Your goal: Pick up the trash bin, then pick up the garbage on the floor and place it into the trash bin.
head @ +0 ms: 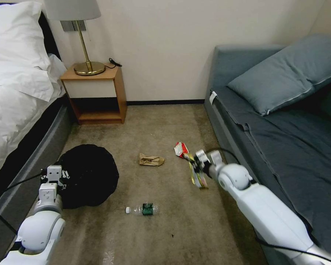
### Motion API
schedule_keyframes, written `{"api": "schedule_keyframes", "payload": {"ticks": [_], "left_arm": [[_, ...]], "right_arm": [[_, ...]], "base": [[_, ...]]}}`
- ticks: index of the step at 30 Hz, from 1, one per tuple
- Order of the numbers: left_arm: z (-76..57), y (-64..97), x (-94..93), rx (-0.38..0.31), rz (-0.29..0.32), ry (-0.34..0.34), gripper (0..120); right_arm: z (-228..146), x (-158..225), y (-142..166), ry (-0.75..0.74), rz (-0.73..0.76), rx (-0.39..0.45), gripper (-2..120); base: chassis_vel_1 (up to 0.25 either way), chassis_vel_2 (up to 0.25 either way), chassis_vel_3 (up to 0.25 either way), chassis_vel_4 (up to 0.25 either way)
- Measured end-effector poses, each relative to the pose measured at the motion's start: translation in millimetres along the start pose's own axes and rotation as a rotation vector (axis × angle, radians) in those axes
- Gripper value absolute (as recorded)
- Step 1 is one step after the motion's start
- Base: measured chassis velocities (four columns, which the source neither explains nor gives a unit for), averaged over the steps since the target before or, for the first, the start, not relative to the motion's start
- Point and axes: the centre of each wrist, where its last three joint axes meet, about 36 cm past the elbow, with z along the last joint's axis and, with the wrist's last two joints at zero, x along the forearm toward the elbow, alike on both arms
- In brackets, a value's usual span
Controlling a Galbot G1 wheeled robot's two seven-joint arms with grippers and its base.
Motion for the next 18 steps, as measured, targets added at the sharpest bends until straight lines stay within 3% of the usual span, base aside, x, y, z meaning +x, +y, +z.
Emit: {"api": "schedule_keyframes", "payload": {"ticks": [5, 12, 15, 18], "left_arm": [[0.3, -3.4, 3.5, -0.005, 0.009, -0.002, 4], [-0.4, -9.1, 10.4, -0.007, 0.023, -0.005, 4], [-0.2, -9.8, 10.7, -0.007, 0.024, -0.005, 4], [0.6, -12.0, 11.5, -0.007, 0.025, -0.005, 4]], "right_arm": [[-37.7, -1.8, 30.0, -0.060, -0.077, 0.023, 0], [-89.0, -36.8, 79.4, -0.110, -0.194, 0.046, 0], [-94.9, -41.3, 84.1, -0.115, -0.204, 0.046, 0], [-107.3, -63.4, 107.9, -0.111, -0.240, 0.046, 0]], "base": [[0.000, 0.000, 0.000, 0.000], [0.000, 0.000, 0.000, 0.000], [0.000, 0.000, 0.000, 0.000], [0.000, 0.000, 0.000, 0.000]]}}
